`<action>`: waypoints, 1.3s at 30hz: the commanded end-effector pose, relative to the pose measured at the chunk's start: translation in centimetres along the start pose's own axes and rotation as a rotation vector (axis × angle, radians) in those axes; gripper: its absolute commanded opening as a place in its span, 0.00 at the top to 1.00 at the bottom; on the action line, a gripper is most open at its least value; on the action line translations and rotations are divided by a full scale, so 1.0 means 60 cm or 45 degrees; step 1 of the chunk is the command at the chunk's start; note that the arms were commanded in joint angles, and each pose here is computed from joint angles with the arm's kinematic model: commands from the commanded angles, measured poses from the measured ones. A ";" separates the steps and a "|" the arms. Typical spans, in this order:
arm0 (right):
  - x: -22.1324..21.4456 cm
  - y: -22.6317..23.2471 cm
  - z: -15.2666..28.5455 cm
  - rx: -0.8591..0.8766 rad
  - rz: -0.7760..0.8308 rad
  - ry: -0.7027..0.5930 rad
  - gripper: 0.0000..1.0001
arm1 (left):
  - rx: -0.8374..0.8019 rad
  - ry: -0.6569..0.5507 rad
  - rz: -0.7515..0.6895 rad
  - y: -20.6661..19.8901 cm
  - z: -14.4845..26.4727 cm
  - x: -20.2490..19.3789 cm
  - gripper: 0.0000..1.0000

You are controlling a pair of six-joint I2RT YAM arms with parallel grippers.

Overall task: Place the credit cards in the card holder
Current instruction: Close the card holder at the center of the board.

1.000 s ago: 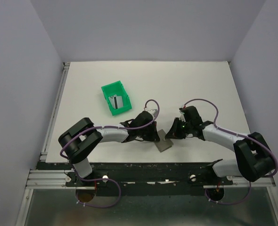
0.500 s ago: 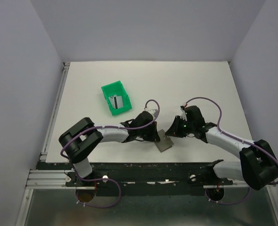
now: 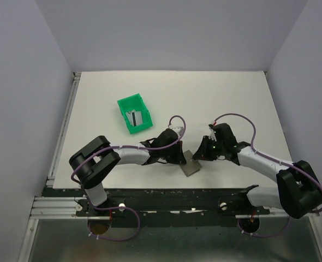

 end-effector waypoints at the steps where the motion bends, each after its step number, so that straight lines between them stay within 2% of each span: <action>1: 0.012 0.008 -0.006 0.008 0.018 -0.002 0.73 | 0.047 0.092 0.007 0.013 -0.007 -0.024 1.00; 18: 0.012 0.013 -0.021 0.071 0.025 0.066 0.74 | 0.046 0.093 0.007 0.013 -0.009 -0.024 1.00; 26: 0.009 0.011 -0.022 0.079 0.044 0.081 0.82 | 0.044 0.097 0.006 0.012 -0.009 -0.024 1.00; 29: 0.007 0.009 -0.022 0.074 0.049 0.086 0.82 | 0.044 0.097 0.006 0.012 -0.009 -0.023 1.00; 33: 0.010 0.011 -0.012 0.083 0.066 0.026 0.79 | 0.046 0.097 0.005 0.012 -0.009 -0.023 1.00; 39: 0.024 0.028 0.025 0.125 0.128 -0.159 0.77 | 0.044 0.097 0.004 0.011 -0.009 -0.022 1.00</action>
Point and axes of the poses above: each gripper's point midway between its finger pads, its own z axis back along the fingers, its own y axis along the line the jaws close on, x = y × z, the point moved 9 cm from there along z, back along the fingers, and after that the axes turned 5 degrees about -z, right-handed, at the moved point
